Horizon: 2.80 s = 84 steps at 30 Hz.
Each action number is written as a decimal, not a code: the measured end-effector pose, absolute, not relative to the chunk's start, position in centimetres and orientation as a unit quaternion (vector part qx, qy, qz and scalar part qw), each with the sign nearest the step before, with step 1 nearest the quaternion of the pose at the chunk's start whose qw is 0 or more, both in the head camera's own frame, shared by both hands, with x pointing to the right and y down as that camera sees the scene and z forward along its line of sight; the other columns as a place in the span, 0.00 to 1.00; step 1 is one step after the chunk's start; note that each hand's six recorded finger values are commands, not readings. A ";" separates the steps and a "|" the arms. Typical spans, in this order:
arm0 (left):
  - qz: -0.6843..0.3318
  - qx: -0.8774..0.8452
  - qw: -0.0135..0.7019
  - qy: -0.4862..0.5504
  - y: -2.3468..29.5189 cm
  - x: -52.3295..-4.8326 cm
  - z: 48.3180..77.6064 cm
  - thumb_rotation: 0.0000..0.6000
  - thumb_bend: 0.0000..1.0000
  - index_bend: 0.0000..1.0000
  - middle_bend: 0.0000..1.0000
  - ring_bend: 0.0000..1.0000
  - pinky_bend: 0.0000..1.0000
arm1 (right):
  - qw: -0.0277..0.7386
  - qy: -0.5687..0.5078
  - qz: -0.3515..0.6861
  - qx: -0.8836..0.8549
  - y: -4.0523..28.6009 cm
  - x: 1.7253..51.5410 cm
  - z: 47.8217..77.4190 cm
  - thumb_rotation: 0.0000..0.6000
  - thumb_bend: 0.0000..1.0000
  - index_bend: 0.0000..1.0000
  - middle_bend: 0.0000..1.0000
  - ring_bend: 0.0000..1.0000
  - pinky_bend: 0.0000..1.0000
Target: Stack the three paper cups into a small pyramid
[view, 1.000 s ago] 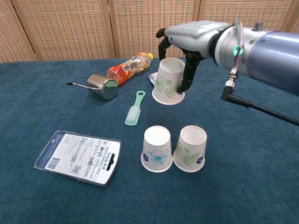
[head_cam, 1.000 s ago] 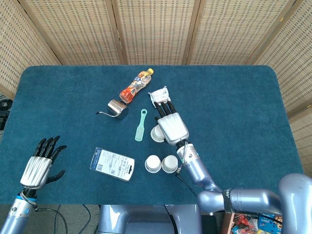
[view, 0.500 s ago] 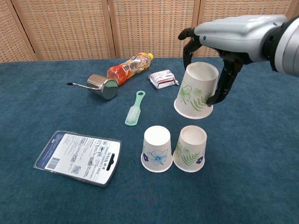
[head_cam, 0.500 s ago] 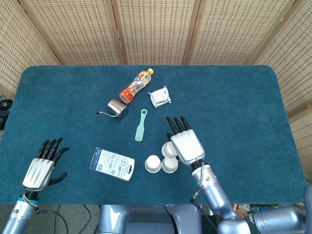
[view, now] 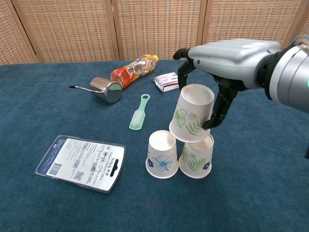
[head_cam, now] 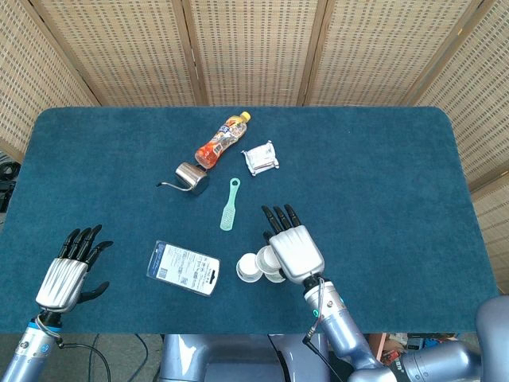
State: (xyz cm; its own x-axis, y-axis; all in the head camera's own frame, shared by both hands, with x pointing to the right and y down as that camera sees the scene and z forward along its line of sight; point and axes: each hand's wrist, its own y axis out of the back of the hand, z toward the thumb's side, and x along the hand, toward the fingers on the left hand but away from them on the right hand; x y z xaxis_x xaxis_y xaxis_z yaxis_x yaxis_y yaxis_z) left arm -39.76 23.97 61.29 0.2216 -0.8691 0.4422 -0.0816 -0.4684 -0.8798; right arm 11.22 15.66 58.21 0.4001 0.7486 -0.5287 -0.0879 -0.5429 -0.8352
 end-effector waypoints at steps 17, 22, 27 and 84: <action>-0.520 -0.681 0.380 0.348 23.9 -39.8 61.4 1.00 0.23 0.19 0.00 0.00 0.00 | 0.412 -0.217 0.502 -0.728 16.4 10.4 59.7 1.00 0.07 0.46 0.06 0.00 0.00; -0.520 -0.682 0.380 0.348 23.9 -39.8 61.4 1.00 0.23 0.19 0.00 0.00 0.00 | 0.412 -0.216 0.501 -0.730 16.5 10.2 59.8 1.00 0.07 0.47 0.04 0.00 0.00; -0.520 -0.681 0.380 0.348 23.9 -39.8 61.3 1.00 0.23 0.19 0.00 0.00 0.00 | 0.411 -0.214 0.499 -0.733 16.7 9.9 59.9 1.00 0.07 0.34 0.00 0.00 0.00; -0.504 -0.662 0.400 0.385 24.1 -40.3 58.1 1.00 0.23 0.06 0.00 0.00 0.00 | 0.399 -0.419 0.522 -0.627 23.0 35.6 56.4 1.00 0.07 0.09 0.00 0.00 0.00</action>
State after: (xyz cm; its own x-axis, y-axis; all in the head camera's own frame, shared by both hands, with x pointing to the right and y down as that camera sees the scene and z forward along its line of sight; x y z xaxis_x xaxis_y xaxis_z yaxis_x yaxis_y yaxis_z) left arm -40.27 24.07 58.10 0.1946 -0.9126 0.3596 -0.1066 -0.3841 -0.9171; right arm 35.61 22.99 56.44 0.1044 0.9413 -0.3210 0.1087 -0.3316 -0.9371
